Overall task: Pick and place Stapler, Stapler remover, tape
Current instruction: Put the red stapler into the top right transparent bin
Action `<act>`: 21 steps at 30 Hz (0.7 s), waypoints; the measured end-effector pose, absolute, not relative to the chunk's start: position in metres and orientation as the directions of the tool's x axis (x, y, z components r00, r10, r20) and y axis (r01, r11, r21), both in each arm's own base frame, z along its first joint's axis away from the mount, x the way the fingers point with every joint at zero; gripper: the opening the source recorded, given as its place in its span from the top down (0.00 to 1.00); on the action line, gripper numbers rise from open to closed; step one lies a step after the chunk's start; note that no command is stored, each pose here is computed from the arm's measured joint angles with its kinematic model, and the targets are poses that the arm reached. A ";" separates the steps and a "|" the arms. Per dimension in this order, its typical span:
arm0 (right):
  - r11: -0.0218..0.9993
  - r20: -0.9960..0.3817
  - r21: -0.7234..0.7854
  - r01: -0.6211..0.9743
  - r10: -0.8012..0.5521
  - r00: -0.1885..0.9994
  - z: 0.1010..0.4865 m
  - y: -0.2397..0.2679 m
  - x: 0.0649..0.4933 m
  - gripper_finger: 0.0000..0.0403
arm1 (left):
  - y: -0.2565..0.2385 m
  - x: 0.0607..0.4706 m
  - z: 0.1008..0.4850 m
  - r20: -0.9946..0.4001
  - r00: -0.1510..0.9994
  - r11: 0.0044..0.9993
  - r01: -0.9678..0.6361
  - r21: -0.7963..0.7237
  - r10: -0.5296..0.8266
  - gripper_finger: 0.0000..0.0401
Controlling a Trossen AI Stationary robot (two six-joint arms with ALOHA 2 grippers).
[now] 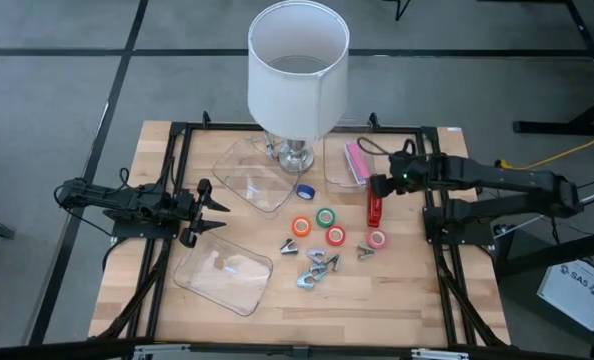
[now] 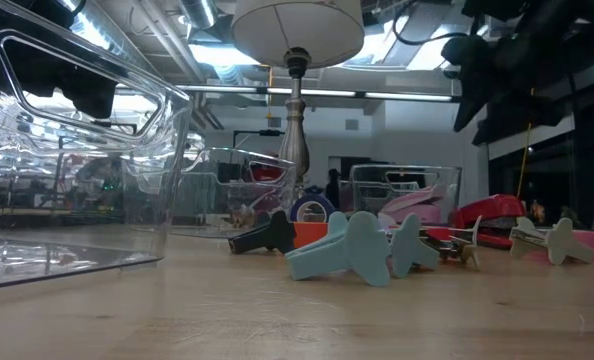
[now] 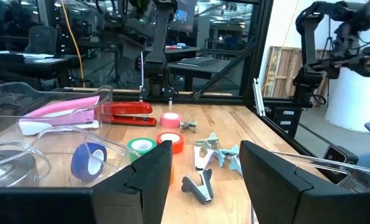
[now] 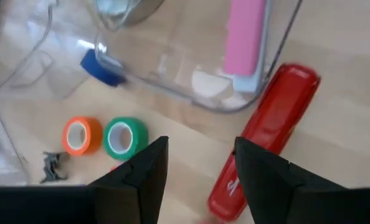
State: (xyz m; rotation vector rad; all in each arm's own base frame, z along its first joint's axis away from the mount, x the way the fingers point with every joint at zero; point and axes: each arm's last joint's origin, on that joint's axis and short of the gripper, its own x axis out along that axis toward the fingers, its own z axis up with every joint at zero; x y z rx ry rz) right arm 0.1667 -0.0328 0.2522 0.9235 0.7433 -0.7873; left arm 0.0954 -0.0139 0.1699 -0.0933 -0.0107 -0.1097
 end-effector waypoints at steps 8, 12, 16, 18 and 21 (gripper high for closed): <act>0.323 -0.895 0.282 0.903 -0.252 0.369 0.236 -0.019 0.171 0.54 | -0.014 0.095 0.170 0.016 0.994 0.990 0.110 -0.092 -0.109 0.54; 0.318 -0.914 0.241 0.917 -0.242 0.324 0.227 -0.017 0.180 0.54 | -0.014 0.095 0.170 0.016 0.994 0.990 0.110 -0.092 -0.109 0.54; 0.322 -0.937 0.173 0.931 -0.237 0.256 0.215 -0.017 0.189 0.54 | -0.014 0.095 0.170 0.016 0.994 0.990 0.110 -0.092 -0.109 0.54; 0.329 -0.946 0.138 0.934 -0.236 0.223 0.209 -0.017 0.192 0.54 | -0.014 0.095 0.170 0.016 0.994 0.990 0.110 -0.092 -0.109 0.54; 0.330 -0.957 0.091 0.940 -0.233 0.174 0.200 -0.017 0.197 0.54 | -0.014 0.095 0.170 0.016 0.994 0.990 0.110 -0.092 -0.109 0.54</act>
